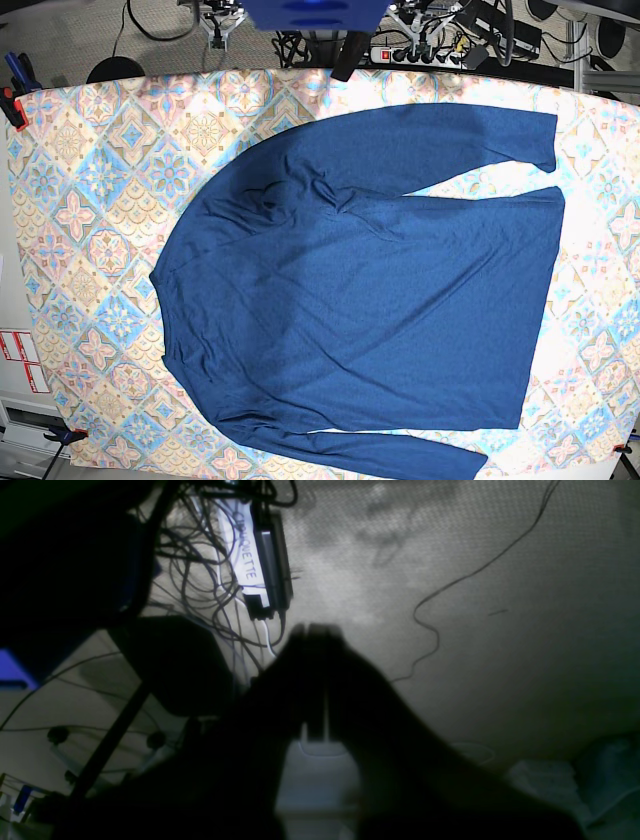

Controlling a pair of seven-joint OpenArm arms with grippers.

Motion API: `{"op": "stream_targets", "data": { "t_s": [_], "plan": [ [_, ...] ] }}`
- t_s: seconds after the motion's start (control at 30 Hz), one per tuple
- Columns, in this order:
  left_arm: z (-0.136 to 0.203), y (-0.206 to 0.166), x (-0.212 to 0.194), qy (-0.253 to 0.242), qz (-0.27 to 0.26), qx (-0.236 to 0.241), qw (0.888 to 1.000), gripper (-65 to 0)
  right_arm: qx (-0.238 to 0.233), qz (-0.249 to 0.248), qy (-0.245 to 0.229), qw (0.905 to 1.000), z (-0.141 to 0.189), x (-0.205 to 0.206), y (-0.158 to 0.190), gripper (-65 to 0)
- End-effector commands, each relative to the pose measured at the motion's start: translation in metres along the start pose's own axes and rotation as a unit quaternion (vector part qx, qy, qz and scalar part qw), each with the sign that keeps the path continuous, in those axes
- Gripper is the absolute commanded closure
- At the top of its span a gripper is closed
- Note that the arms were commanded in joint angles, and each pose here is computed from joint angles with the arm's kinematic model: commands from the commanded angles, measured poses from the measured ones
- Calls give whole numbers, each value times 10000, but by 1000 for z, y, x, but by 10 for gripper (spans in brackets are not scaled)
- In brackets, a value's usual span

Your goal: Fold the T-shirt properly

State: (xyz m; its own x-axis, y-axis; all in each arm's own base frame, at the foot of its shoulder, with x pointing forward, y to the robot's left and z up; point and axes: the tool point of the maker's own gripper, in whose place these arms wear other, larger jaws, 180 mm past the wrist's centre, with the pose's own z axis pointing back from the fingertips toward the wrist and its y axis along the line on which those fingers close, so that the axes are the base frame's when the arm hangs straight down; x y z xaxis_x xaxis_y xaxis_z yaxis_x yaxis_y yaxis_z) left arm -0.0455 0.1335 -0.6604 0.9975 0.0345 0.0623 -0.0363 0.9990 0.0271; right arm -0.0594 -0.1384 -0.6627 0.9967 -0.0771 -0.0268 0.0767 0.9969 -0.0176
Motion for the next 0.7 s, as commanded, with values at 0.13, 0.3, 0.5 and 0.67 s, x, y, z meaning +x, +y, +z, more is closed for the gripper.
{"op": "stream_targets", "data": {
  "t_s": [0.13, 0.3, 0.5, 0.67],
  "plan": [
    [2, 13, -12, 87, -32, 106, 9999, 0, -103, 46, 95, 9999, 2, -15, -15, 0],
    [3, 13, -21, 156, -35, 108, 9998, 0, -134, 58, 9, 9999, 3, -20, -19, 0],
    [4, 13, -23, 171, -35, 108, 9998, 0, -141, 30, -45, 9999, 3, -17, -19, 0],
    [8, 32, -42, 272, -86, 245, 9993, 0, -161, 71, -22, 9998, 7, -36, -22, 0]
  ]
}}
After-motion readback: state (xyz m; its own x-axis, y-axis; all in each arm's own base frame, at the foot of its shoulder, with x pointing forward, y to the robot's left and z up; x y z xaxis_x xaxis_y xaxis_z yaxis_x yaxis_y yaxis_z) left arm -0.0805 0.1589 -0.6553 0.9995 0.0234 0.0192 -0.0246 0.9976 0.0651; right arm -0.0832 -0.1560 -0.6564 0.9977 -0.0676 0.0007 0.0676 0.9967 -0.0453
